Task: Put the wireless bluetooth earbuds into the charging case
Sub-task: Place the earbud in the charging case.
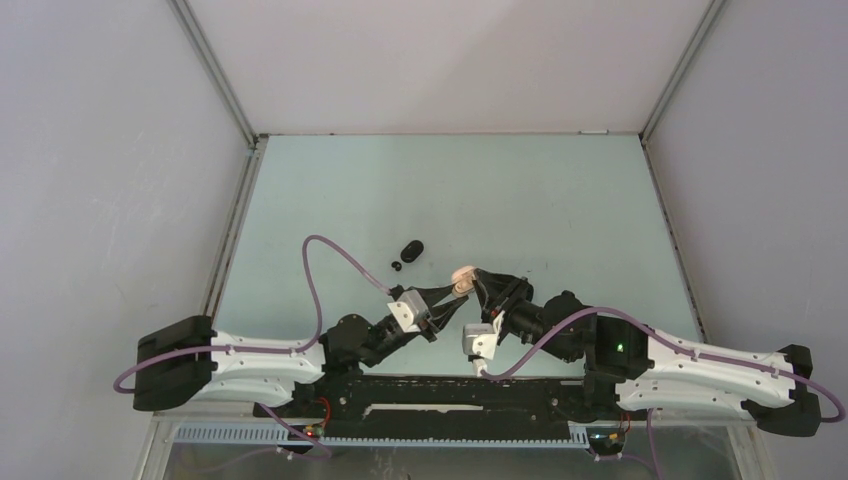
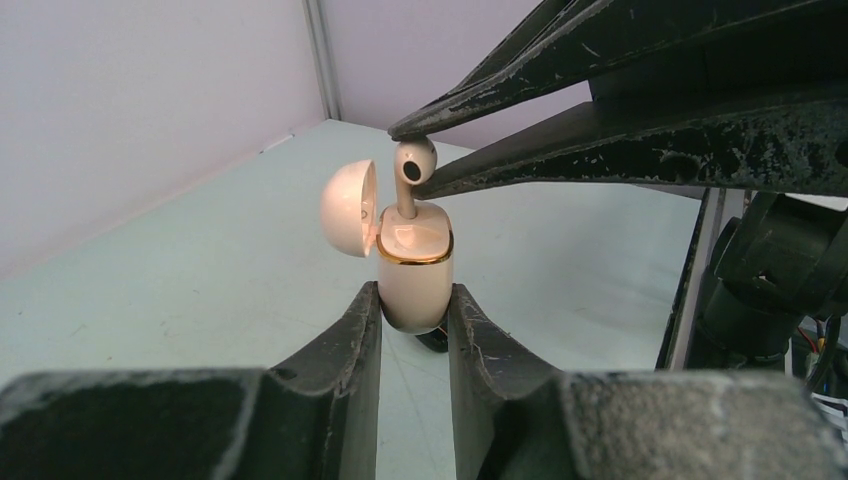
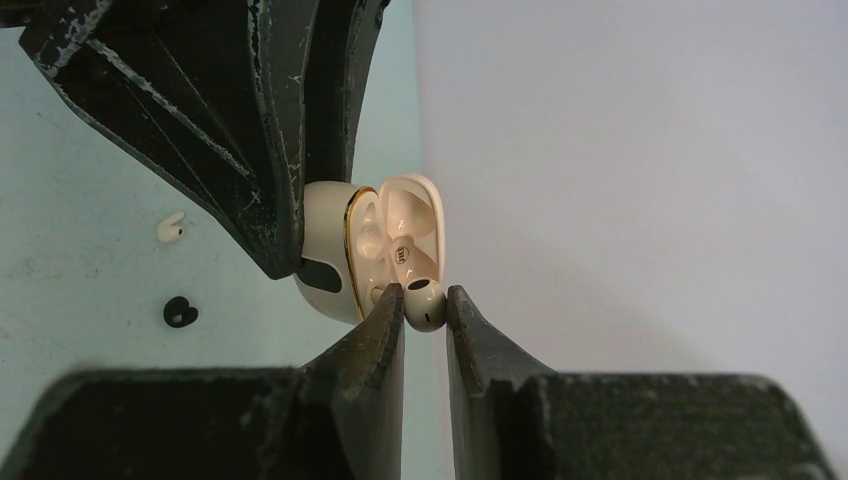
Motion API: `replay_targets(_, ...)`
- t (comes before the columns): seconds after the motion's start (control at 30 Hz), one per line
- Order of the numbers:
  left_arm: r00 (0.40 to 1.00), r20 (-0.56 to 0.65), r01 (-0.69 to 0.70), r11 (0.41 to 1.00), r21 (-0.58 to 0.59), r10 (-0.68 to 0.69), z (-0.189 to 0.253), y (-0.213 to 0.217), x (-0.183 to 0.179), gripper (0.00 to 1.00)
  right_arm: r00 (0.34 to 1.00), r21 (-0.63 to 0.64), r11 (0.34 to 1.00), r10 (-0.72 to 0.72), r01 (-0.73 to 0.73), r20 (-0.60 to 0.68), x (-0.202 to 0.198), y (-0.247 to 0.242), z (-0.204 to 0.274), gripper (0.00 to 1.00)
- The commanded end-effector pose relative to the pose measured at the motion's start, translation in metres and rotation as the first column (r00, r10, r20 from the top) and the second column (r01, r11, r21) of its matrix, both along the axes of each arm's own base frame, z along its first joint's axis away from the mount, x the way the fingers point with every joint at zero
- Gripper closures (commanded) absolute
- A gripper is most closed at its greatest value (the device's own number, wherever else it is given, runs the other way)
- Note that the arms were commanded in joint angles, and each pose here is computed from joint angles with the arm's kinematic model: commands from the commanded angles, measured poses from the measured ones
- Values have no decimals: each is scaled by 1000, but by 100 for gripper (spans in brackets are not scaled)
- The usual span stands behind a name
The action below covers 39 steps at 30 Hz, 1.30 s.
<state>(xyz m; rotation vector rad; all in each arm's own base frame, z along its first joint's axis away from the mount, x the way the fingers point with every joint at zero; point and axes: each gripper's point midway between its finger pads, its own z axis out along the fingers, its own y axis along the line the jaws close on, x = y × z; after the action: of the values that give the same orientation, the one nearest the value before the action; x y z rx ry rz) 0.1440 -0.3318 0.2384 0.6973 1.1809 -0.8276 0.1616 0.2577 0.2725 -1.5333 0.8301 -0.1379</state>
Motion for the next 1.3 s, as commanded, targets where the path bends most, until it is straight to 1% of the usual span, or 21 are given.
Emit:
replay_targets(0.0, 999, 47, 0, 998, -66, 3, 17, 4, -2, 100, 1000, 5, 1000, 4, -4, -29, -2, -1, -3, 93)
replay_targets(0.13, 999, 48, -1, 998, -71, 4, 17, 4, -2, 100, 999, 10, 1000, 3, -3, -36, -2, -1, -1, 70)
replay_targets(0.17, 999, 47, -2, 997, -71, 5, 17, 4, -2, 100, 999, 14, 1000, 1, 0, -40, -2, -1, 0, 67)
replay_targets(0.4, 999, 45, -3, 997, -76, 7, 14, 4, -1, 100, 998, 42, 999, -4, 6, -58, -1, 0, 12, 66)
replay_targets(0.43, 999, 45, -4, 997, -73, 7, 13, 4, -1, 100, 998, 46, 999, -1, 4, -59, -1, 1, 13, 64)
replay_targets(0.57, 999, 43, -4, 997, -75, 7, 11, 4, -1, 100, 994, 59, 998, 26, -19, -110, -7, 2, 26, 46)
replay_targets(0.63, 999, 44, -5, 997, -75, 8, 10, 4, -1, 100, 984, 56, 998, 51, -42, -168, -14, 2, 28, 37)
replay_targets(0.7, 999, 43, -4, 997, -77, 7, 10, 4, -1, 100, 974, 57, 997, 58, -47, -219, -17, 0, 32, 31)
replay_targets(0.73, 999, 44, -3, 997, -79, 7, 10, 4, -1, 100, 967, 59, 997, 64, -51, -246, -20, -1, 34, 24)
replay_targets(0.77, 999, 44, -3, 997, -80, 7, 9, 4, -1, 100, 960, 57, 997, 65, -52, -271, -20, -2, 34, 20)
replay_targets(0.87, 999, 48, 0, 995, -97, 5, 11, 7, -3, 100, 934, 59, 997, 65, -47, -352, -23, -8, 37, 10)
replay_targets(0.9, 999, 50, 4, 994, -108, 2, 12, 8, -3, 100, 920, 69, 997, 54, -29, -388, -21, -11, 39, 8)
replay_targets(0.97, 998, 59, 20, 991, -133, -13, 14, 11, -7, 100, 872, 92, 996, 63, -21, -485, -22, -17, 44, 8)
replay_targets(1.03, 997, 67, 39, 985, -167, -29, 17, 15, -11, 100, 789, 93, 996, 57, 1, -611, -21, -24, 41, 12)
replay_targets(1.07, 997, 68, 54, 983, -173, -42, 16, 16, -14, 100, 734, 82, 997, 51, 6, -677, -22, -29, 35, 17)
replay_targets(1.17, 991, 74, 121, 975, -184, -109, 19, 12, -25, 100, 531, 54, 998, 53, -14, -845, -30, -39, 14, 27)
replay_targets(1.23, 987, 71, 158, 968, -195, -146, 22, 10, -31, 100, 410, 84, 995, 97, -48, -907, -37, -42, 13, 30)
replay_targets(1.27, 983, 71, 177, 964, -198, -166, 24, 8, -34, 100, 363, 104, 991, 128, -83, -923, -43, -43, 14, 33)
